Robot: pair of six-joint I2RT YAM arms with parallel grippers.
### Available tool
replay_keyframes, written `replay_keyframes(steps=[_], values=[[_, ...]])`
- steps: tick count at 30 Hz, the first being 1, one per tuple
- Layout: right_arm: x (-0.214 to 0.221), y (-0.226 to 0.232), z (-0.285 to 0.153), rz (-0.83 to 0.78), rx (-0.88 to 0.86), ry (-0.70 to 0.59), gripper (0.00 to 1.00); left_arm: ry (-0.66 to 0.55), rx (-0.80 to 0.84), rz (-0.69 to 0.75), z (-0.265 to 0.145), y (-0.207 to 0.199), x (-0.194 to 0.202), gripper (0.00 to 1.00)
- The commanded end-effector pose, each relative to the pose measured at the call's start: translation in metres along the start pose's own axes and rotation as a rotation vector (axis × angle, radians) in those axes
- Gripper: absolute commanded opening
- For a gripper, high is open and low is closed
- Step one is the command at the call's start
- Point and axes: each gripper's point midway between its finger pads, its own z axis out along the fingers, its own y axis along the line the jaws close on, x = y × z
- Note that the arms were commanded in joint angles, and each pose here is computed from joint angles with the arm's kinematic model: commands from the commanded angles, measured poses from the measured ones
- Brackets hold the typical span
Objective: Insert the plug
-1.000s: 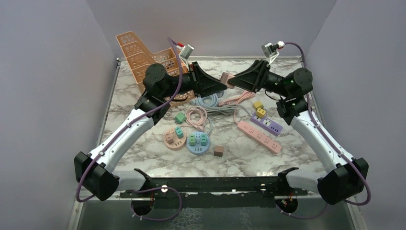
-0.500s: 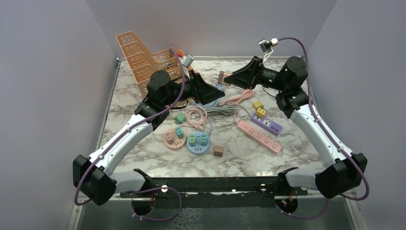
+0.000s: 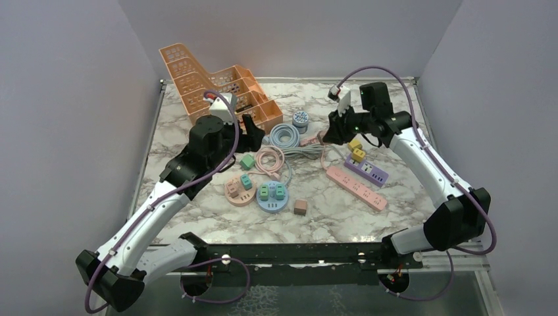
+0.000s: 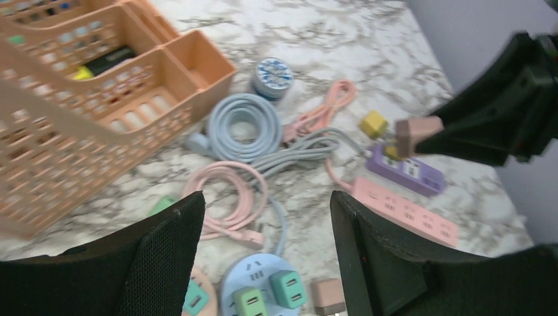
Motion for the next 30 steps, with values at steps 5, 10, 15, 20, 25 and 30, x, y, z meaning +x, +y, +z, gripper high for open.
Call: replay_keyframes(steps=[5,10,15,20,25,30], values=[[0.116,-0.032,-0.016,-0.042,0.166,0.442,0.01,-0.066,-0.353,0.069,-0.028,0.068,-0.009,0.72],[0.146,-0.032,-0.01,-0.011,0.151,0.528,0.01,-0.041,-0.272,0.098,-0.021,0.057,0.0,0.73],[0.166,-0.032,-0.006,0.015,0.132,0.606,0.01,-0.033,-0.214,0.094,-0.016,0.046,0.003,0.73],[0.182,-0.034,-0.01,0.03,0.14,0.679,0.01,-0.024,-0.205,0.099,-0.014,0.043,0.006,0.73],[0.184,-0.03,-0.015,0.035,0.128,0.702,0.01,-0.022,-0.206,0.105,-0.012,0.042,0.007,0.73],[0.189,-0.025,-0.022,0.032,0.121,0.728,0.01,-0.013,-0.203,0.109,-0.009,0.042,0.009,0.73]])
